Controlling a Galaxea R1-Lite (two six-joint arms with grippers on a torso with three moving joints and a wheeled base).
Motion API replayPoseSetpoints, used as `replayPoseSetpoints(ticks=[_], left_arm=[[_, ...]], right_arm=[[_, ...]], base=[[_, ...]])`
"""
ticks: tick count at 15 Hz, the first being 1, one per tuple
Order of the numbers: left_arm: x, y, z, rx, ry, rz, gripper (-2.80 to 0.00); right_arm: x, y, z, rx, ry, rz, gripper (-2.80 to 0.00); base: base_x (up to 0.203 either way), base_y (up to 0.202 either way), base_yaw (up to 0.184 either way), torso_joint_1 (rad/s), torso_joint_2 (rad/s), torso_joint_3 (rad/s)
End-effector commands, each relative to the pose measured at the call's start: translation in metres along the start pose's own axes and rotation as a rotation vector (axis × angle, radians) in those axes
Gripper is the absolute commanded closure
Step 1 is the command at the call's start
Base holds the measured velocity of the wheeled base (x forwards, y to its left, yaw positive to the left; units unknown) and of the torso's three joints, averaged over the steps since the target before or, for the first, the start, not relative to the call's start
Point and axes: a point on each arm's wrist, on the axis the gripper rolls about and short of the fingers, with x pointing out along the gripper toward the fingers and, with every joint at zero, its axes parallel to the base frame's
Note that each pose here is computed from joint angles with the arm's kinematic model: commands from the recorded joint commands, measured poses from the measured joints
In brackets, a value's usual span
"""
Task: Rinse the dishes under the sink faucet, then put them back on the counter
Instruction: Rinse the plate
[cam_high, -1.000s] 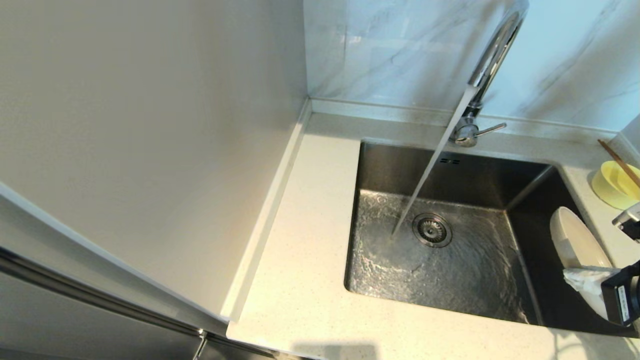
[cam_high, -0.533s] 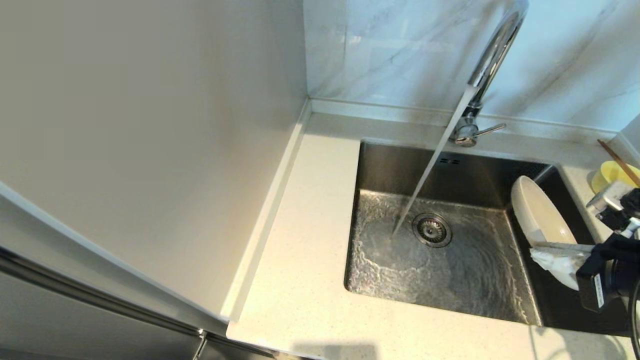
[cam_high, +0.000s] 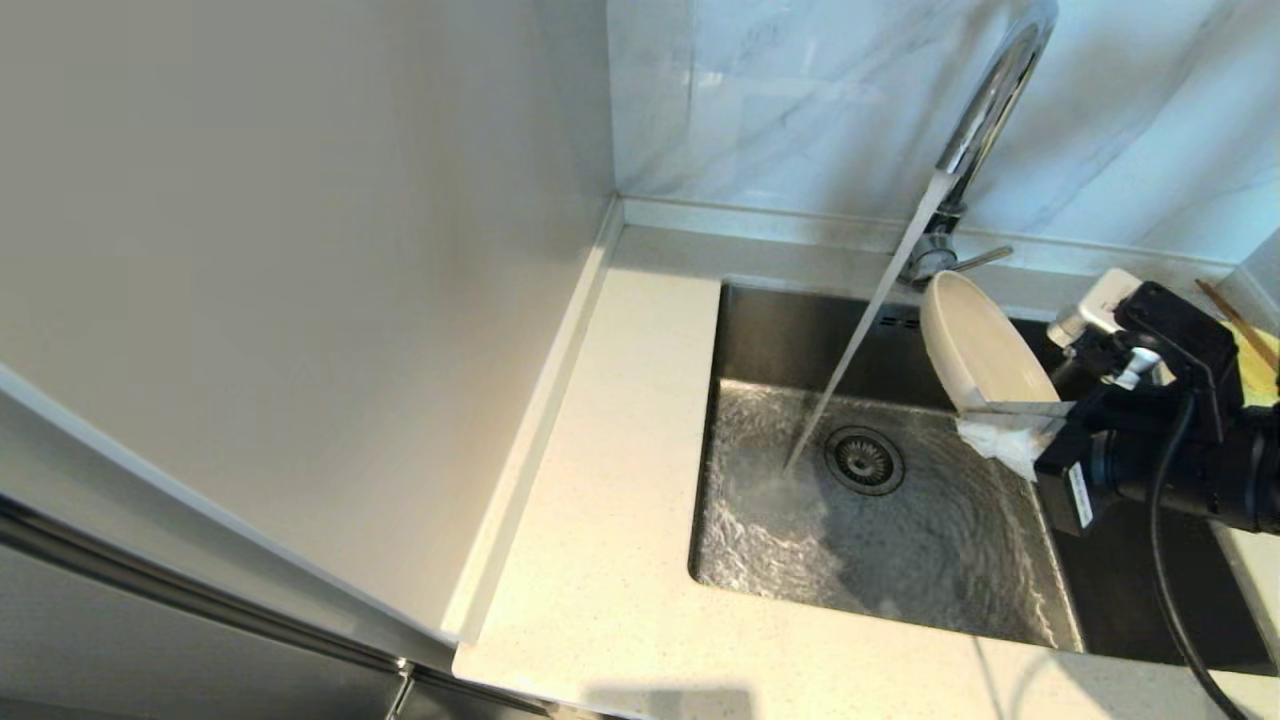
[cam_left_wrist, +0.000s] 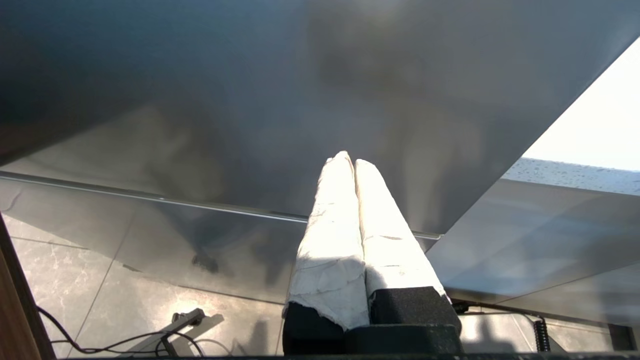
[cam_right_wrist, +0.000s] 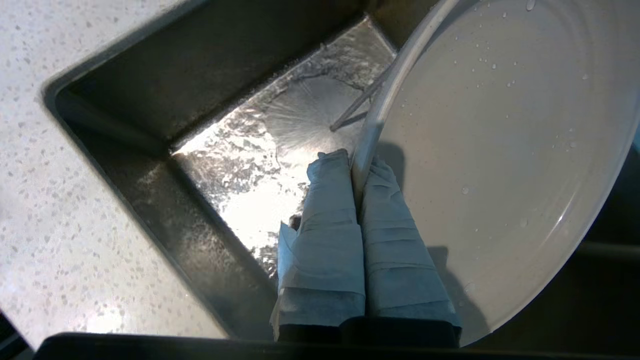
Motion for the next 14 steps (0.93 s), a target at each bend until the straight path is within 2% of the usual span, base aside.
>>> replayPoseSetpoints(ticks=[1,11,14], left_arm=[[0.0,0.0,0.0,0.0,0.0,0.0,0.0],[0.0,0.0,0.0,0.0,0.0,0.0,0.0],[0.0,0.0,0.0,0.0,0.0,0.0,0.0]], right_arm=[[0.018,0.003,0.003,-0.009,0.024,0.019,0.0],[0.054,0.0,0.016,-0.013,0.057,-0.033,0.0],[0.054,0.015,0.026,-0.034,0.031,-0.005,0.0]], base=[[0.0,0.0,0.0,0.0,0.0,0.0],[0.0,0.0,0.0,0.0,0.0,0.0],[0.0,0.0,0.0,0.0,0.0,0.0]])
